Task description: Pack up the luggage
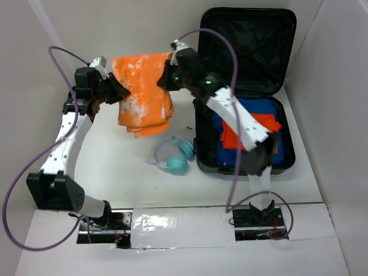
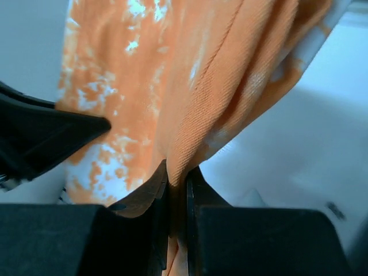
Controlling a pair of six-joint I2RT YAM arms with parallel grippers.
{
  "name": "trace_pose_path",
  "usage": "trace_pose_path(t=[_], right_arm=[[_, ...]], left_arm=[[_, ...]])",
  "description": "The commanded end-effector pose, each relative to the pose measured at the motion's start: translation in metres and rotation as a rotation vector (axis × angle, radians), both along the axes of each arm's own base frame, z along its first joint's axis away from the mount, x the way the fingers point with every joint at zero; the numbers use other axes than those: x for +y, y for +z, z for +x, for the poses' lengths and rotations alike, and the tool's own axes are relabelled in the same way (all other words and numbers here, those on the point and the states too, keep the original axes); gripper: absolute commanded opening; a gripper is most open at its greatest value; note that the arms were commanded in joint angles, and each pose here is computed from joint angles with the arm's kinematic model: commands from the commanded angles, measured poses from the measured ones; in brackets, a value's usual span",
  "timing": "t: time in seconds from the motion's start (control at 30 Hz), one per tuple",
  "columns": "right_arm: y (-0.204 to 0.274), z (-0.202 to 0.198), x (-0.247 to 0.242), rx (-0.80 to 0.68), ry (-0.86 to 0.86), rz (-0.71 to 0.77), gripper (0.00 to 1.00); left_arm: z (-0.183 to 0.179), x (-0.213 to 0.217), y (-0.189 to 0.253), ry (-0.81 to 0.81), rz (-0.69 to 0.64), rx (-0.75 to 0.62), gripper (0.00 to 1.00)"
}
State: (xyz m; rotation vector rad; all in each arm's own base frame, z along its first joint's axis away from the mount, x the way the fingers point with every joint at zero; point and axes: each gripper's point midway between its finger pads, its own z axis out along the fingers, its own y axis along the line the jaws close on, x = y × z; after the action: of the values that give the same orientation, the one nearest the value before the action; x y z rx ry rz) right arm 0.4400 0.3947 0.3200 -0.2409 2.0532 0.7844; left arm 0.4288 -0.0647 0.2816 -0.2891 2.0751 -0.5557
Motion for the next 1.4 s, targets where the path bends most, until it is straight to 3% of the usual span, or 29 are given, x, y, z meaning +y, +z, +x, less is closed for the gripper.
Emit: trace_pose_path(t=[0.0,0.03,0.1,0.13,0.17,0.23,0.33,0.5,0.63,0.93,1.0,1.13,1.37], right_arm=[[0.096,-0.035,-0.073,-0.136,-0.127,0.041,0.00],[0.084,-0.043,-0.083,-0.107,-0.143,0.006,0.00],[0.112,-0.063,-0.130,-0.157,-0.236,0.018,0.00],[0.084,-0.069,-0.147,-0.097,-0.275,-0.039,0.00],[0.100,-0.080,-0.182,-0.127,-0.346,-0.028,0.00],[0.088,-0.098,-0.231,-0.098,-0.440,-0.071,0.00],[0.075,-0.116,-0.273,-0.078,-0.515,-0.142,0.00],[0.035,-0.126,-0.352,-0.033,-0.731,-0.301,0.00],[-0.001,-0.114,-0.390,0.043,-0.810,-0.376,0.00],[-0.021,-0.104,-0.485,0.124,-1.014,-0.398,0.00],[-0.020,-0.104,-0.491,0.123,-1.022,-0.377,0.00],[-0.041,-0.100,-0.502,0.157,-1.016,-0.335,0.00],[-0.064,-0.085,-0.515,0.186,-1.003,-0.330,0.00]], left_arm=[[-0.030,-0.035,0.064,-0.064,-0.082,-0.114,0.01],[-0.034,-0.046,0.068,-0.065,-0.117,-0.110,0.01],[-0.040,-0.075,0.065,-0.071,-0.134,-0.105,0.01],[-0.045,-0.087,0.068,-0.072,-0.174,-0.104,0.01],[-0.052,-0.113,0.071,-0.127,-0.196,-0.115,0.01],[-0.061,-0.155,0.058,-0.175,-0.220,-0.080,0.01],[-0.067,-0.195,0.049,-0.207,-0.233,-0.075,0.01],[-0.084,-0.285,0.045,-0.311,-0.229,-0.079,0.01],[-0.071,-0.340,0.027,-0.308,-0.191,-0.080,0.01],[-0.054,-0.420,0.001,-0.368,-0.236,-0.048,0.01],[-0.048,-0.435,-0.020,-0.383,-0.238,-0.015,0.01],[-0.040,-0.457,-0.018,-0.391,-0.267,-0.029,0.01],[-0.033,-0.465,-0.050,-0.362,-0.268,0.022,0.01]])
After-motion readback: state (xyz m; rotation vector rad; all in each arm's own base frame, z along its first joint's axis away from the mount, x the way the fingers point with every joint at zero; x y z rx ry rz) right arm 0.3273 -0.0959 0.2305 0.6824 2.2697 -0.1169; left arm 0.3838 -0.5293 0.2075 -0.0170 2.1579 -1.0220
